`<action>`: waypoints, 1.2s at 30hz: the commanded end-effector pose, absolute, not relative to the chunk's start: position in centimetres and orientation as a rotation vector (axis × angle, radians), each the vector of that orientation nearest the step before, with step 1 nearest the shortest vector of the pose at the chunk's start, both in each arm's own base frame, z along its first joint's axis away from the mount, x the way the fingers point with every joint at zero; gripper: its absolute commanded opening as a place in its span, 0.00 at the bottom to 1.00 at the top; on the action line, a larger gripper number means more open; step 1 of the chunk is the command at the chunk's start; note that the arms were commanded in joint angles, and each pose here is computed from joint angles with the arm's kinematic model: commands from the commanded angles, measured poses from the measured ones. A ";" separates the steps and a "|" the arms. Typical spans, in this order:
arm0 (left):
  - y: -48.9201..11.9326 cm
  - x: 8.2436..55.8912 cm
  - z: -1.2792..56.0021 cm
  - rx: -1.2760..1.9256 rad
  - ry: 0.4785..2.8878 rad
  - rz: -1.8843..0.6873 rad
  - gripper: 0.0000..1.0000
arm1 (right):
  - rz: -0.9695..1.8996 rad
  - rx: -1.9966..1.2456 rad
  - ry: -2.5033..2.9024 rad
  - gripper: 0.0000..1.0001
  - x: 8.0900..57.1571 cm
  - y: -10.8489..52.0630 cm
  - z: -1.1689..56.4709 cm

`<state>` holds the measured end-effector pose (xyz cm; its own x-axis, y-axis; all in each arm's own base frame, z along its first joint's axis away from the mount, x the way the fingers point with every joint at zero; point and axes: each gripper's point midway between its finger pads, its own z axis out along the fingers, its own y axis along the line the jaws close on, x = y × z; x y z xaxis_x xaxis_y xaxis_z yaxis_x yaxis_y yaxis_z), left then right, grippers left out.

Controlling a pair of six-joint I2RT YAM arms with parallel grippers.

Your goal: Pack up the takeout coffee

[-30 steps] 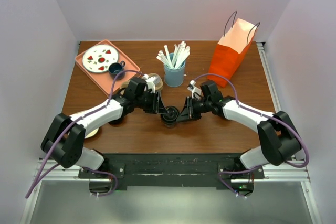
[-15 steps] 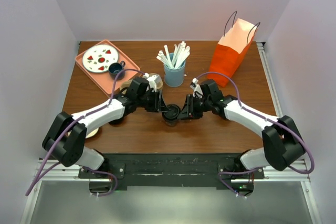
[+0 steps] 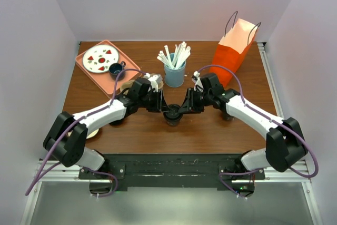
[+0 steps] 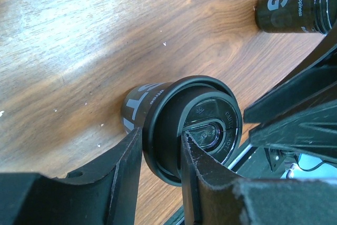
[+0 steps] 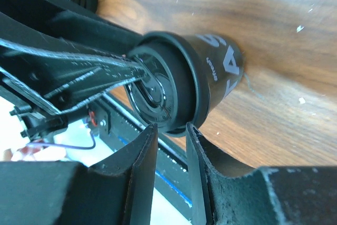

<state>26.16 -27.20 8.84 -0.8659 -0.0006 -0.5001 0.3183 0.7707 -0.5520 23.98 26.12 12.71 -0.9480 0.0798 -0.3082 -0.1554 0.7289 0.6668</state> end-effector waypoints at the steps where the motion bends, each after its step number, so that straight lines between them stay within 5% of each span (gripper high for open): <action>1: -18.3 19.0 -1.8 0.264 2.943 -0.336 0.31 | 0.957 -0.084 2.548 0.32 25.8 25.6 14.8; 36: -18.2 18.8 -1.9 0.255 2.950 -0.323 0.31 | 0.804 0.053 2.704 0.24 23.9 23.3 7.5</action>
<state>26.28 -27.52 8.85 -0.8617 0.0024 -0.5074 0.3246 0.7712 -0.5476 24.00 24.84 10.66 -0.9479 0.1161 -0.2967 -0.0974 0.7810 0.6169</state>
